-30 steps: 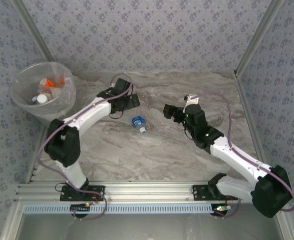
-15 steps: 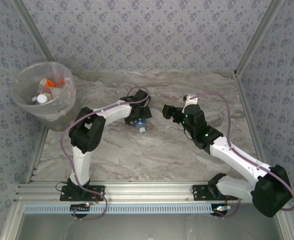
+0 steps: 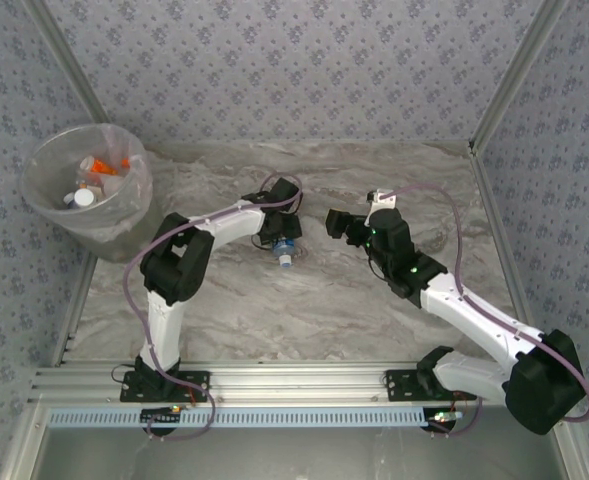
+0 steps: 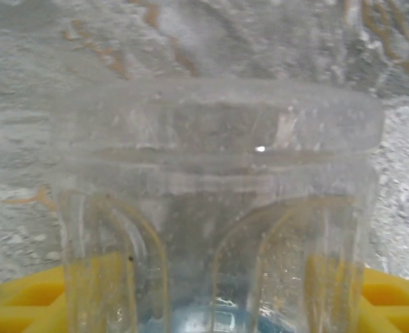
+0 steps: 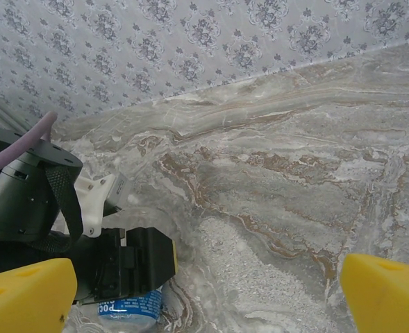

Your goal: Put the plastic bottles in the bin

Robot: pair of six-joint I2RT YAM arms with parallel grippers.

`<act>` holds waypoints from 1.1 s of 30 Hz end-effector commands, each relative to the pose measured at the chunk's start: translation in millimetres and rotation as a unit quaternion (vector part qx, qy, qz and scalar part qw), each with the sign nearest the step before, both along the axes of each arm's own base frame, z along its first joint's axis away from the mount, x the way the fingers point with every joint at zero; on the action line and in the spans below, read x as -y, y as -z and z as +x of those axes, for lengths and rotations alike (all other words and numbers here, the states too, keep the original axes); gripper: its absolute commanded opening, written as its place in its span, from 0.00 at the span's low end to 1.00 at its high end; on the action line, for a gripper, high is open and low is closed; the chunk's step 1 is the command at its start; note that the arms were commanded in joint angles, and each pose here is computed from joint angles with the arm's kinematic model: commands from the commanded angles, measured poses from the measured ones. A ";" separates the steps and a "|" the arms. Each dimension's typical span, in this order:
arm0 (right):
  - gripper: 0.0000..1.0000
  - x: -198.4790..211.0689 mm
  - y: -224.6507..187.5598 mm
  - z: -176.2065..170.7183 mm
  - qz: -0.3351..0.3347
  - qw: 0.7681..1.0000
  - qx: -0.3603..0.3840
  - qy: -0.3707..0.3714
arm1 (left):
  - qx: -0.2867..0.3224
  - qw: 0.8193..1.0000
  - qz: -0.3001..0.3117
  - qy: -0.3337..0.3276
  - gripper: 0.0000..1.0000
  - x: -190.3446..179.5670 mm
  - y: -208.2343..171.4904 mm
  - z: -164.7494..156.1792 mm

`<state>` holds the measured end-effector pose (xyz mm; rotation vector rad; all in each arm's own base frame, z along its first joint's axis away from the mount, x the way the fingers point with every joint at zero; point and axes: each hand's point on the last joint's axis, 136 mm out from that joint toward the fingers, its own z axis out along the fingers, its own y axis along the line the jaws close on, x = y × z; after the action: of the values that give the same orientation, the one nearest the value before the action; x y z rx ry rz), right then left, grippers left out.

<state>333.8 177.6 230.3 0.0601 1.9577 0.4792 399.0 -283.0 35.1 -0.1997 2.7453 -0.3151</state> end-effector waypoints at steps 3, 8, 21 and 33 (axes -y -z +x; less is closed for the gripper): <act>1.00 -5.5 -16.9 -4.7 0.000 0.999 0.031 -0.017 | 0.032 0.998 -0.031 0.046 0.53 14.7 -34.0 2.4; 1.00 -23.9 -29.1 -7.5 -0.001 0.996 0.067 -0.064 | 0.073 0.994 -0.044 0.065 0.48 11.4 -69.1 -2.0; 1.00 -100.7 -46.2 -32.5 -0.057 0.962 0.150 -0.222 | 0.189 0.975 -0.103 0.064 0.46 -26.1 -169.7 -10.8; 1.00 -133.8 -55.8 -38.1 -0.095 0.947 0.186 -0.246 | 0.312 0.949 -0.048 0.015 0.45 -106.4 -278.4 -24.7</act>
<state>292.2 305.1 266.9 -0.6086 1.6883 0.5932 375.9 -203.2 276.7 -0.0605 2.1926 -0.5257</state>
